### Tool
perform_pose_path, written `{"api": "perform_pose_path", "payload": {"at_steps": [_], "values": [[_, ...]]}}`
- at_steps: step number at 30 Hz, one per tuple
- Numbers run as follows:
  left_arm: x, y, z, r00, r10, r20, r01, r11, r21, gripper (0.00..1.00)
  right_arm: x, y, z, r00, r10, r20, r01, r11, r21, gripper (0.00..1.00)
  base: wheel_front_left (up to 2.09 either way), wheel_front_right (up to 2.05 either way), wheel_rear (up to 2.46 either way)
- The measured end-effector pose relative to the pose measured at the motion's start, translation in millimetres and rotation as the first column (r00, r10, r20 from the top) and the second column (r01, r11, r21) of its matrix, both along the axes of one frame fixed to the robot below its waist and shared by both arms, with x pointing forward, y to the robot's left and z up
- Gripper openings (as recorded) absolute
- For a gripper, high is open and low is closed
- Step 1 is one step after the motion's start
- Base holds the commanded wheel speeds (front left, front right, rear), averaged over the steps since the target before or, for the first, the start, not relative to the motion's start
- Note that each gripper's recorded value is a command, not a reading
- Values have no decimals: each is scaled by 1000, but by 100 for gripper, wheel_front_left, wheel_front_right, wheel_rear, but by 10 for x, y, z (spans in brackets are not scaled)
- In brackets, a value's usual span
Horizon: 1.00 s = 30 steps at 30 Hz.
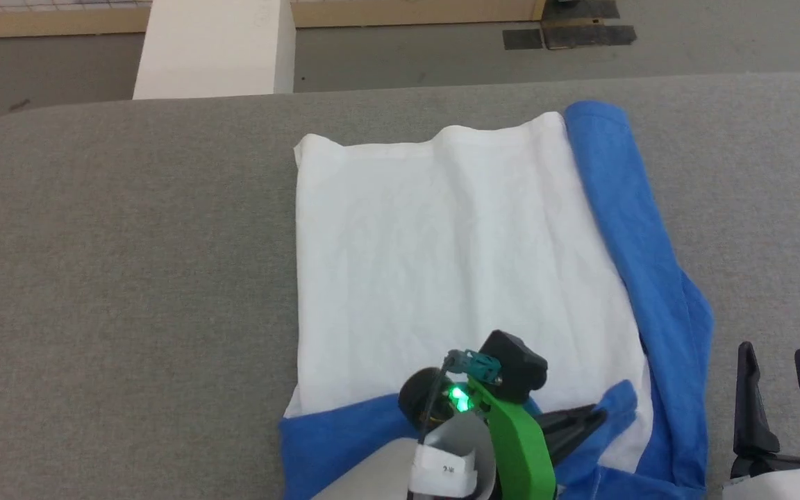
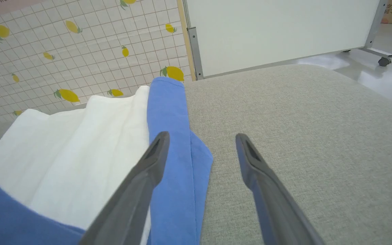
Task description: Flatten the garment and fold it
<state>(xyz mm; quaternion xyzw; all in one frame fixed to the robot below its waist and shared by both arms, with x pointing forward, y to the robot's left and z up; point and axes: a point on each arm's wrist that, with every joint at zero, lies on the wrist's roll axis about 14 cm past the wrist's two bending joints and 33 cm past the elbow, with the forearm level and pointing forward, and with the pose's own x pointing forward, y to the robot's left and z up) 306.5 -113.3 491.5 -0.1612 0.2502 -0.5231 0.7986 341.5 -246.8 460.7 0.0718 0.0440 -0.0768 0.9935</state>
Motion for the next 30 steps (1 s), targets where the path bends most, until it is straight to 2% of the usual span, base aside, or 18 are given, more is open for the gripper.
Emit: {"api": "perform_pose_path", "payload": {"at_steps": [2,6,9,13,14,15,16,20,25,28,30], "values": [[-30,-3,-368,998,-16,-58,21,996,87,0,-43,-48,-9,1000,-17,-6,17,1000,-3,100,0,0,0],[-51,52,-763,995,-24,-101,43,981,192,0,-102,-111,-38,999,-40,-20,40,999,-7,100,0,0,0],[-71,80,-932,993,-33,-111,59,968,245,0,-122,-133,-32,999,-48,-18,48,999,-8,100,0,0,0],[-53,75,-976,995,-36,-95,59,964,260,0,-132,-127,-7,999,-47,-10,47,999,-8,100,0,0,0],[-41,70,-964,996,-29,-89,51,966,253,26,-131,-123,-1,999,-46,-8,46,999,-7,100,0,0,0],[-38,61,-938,996,-22,-89,42,971,237,44,-130,-118,7,999,-44,-5,44,999,-6,100,0,0,0],[-50,46,-908,996,-20,-92,40,975,220,100,-128,-113,15,999,-42,-2,42,999,-6,100,0,0,0],[-25,-15,-720,998,-14,-67,25,988,155,100,-109,-89,39,999,-33,8,33,999,-4,100,0,0,0],[142,-123,-213,999,3,43,-5,999,34,100,-93,-64,73,1000,-22,19,22,1000,-3,100,0,0,0],[294,-94,150,990,75,119,-68,996,-64,100,-94,-48,78,1000,-15,18,15,1000,-2,100,0,0,0],[472,51,395,967,176,186,-153,979,-134,100,-80,-29,106,1000,-8,27,8,1000,-2,100,0,0,0]]}}
